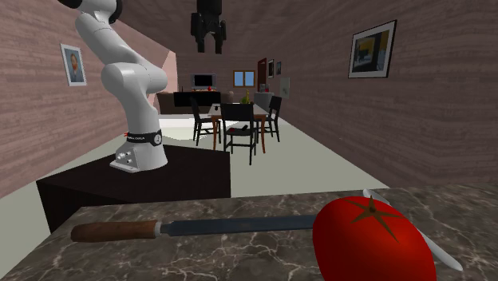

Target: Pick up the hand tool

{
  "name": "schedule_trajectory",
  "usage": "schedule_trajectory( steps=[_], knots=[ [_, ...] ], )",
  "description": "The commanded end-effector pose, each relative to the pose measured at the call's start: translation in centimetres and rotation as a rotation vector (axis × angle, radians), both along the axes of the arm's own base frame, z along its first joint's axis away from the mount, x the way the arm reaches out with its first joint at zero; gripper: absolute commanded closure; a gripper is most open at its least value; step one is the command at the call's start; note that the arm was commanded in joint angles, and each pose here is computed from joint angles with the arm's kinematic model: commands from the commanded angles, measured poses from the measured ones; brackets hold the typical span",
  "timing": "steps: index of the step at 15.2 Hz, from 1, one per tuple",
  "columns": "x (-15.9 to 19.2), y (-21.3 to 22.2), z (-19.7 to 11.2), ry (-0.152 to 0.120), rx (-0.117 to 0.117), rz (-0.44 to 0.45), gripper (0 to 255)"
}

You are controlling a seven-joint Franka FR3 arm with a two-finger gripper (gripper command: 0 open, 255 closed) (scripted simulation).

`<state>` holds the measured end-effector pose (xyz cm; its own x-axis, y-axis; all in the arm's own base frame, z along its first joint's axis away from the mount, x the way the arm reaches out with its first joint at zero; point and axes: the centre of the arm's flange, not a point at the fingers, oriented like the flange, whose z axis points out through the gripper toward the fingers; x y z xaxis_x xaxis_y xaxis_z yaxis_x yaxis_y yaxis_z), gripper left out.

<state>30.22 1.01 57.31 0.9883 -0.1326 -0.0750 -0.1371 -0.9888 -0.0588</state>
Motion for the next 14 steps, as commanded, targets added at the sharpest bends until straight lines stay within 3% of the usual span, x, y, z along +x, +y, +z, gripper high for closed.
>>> schedule_trajectory(
  steps=[1,14],
  knots=[
    [0.0,0.0,0.0,0.000,0.000,0.000,0],
    [4.5,-12.5,-9.6,-0.023,-0.040,0.187,0]
  ],
)
